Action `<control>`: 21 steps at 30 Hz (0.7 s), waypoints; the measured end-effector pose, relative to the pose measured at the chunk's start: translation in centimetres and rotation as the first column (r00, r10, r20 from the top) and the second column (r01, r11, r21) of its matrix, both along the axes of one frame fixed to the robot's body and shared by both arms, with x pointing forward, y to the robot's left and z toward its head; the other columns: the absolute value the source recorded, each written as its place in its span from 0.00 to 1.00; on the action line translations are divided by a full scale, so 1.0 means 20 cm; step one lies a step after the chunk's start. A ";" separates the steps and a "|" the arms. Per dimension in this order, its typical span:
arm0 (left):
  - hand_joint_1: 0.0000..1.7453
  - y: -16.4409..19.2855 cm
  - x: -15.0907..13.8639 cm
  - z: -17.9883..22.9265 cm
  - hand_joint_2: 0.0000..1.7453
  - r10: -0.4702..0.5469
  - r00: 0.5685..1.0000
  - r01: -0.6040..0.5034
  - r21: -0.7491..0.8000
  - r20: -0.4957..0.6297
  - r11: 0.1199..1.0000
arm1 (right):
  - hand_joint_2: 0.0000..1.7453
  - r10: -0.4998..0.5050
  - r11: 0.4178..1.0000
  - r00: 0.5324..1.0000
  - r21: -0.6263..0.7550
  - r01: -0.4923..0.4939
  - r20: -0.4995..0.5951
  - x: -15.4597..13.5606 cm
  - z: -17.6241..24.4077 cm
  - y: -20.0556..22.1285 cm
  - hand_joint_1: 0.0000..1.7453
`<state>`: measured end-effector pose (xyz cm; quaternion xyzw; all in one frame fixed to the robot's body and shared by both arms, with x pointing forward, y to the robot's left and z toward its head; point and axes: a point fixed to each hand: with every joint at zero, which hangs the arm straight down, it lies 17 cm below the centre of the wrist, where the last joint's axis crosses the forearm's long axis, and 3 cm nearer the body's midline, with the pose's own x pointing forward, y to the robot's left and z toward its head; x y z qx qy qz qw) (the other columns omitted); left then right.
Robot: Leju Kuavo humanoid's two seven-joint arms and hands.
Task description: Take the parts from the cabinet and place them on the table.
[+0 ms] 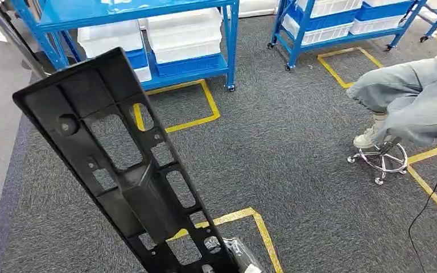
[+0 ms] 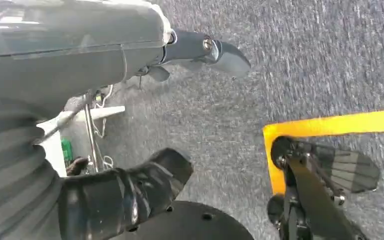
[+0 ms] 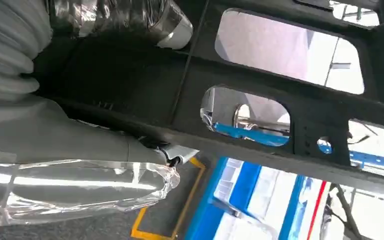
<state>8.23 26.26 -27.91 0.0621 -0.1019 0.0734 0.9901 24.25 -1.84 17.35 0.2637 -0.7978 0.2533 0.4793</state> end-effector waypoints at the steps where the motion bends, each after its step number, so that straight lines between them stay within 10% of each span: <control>1: 0.00 0.00 0.00 0.00 1.00 -0.001 1.000 0.001 0.000 0.000 1.000 | 1.00 0.000 1.000 1.000 0.001 0.000 -0.001 0.00 0.00 0.00 1.00; 21: 0.00 -0.01 0.01 0.00 1.00 -0.009 1.000 0.009 -0.001 0.002 1.000 | 1.00 0.004 1.000 1.000 0.008 -0.004 0.008 -0.01 0.02 0.00 1.00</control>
